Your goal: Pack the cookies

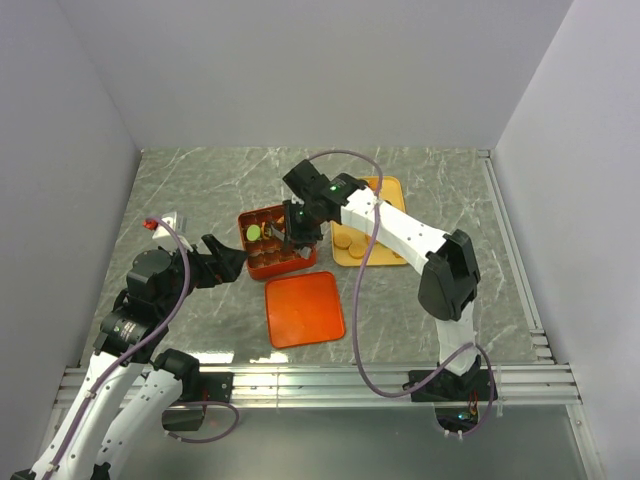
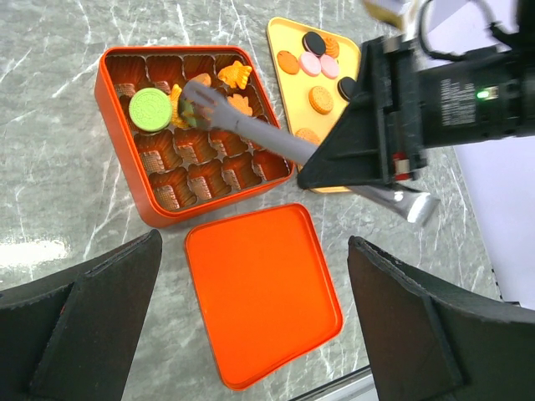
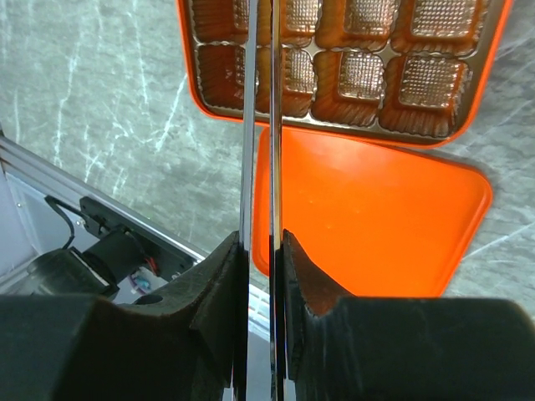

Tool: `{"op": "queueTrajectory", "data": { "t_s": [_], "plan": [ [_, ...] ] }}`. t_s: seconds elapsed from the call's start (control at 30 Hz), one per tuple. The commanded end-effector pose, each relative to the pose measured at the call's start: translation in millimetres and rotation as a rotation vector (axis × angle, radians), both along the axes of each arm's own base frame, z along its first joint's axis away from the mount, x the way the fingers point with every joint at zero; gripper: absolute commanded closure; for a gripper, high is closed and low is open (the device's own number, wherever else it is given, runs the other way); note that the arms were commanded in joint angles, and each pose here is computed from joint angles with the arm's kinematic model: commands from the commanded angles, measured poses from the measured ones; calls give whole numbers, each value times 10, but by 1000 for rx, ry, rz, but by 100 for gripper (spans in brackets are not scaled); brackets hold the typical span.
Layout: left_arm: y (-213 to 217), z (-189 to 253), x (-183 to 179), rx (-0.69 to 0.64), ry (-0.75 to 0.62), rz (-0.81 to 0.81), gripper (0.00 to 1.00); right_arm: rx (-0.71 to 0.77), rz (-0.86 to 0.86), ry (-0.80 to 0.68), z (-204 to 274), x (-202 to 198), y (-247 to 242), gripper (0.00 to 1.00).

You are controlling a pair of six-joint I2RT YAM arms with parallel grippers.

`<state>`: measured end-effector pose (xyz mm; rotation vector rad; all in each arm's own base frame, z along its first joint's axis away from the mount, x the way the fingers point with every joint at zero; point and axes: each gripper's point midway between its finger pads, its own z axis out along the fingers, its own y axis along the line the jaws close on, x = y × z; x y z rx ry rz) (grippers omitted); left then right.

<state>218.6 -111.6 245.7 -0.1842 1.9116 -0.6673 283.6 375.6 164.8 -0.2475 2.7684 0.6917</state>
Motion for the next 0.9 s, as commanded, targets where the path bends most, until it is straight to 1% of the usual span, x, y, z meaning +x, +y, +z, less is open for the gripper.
{"op": "queueTrajectory", "data": {
  "t_s": [0.0,0.17,0.57,0.87],
  "plan": [
    [8,145,10,-13,-35,8,1,43,27,-5,34,10,168,73],
    [13,142,11,-11,-33,11,0,46,44,15,-24,-14,273,73],
    [11,142,15,-11,-34,11,0,85,53,-14,233,-65,325,73],
    [15,145,10,-13,-35,13,1,73,70,-2,160,-93,370,74]
  ]
}}
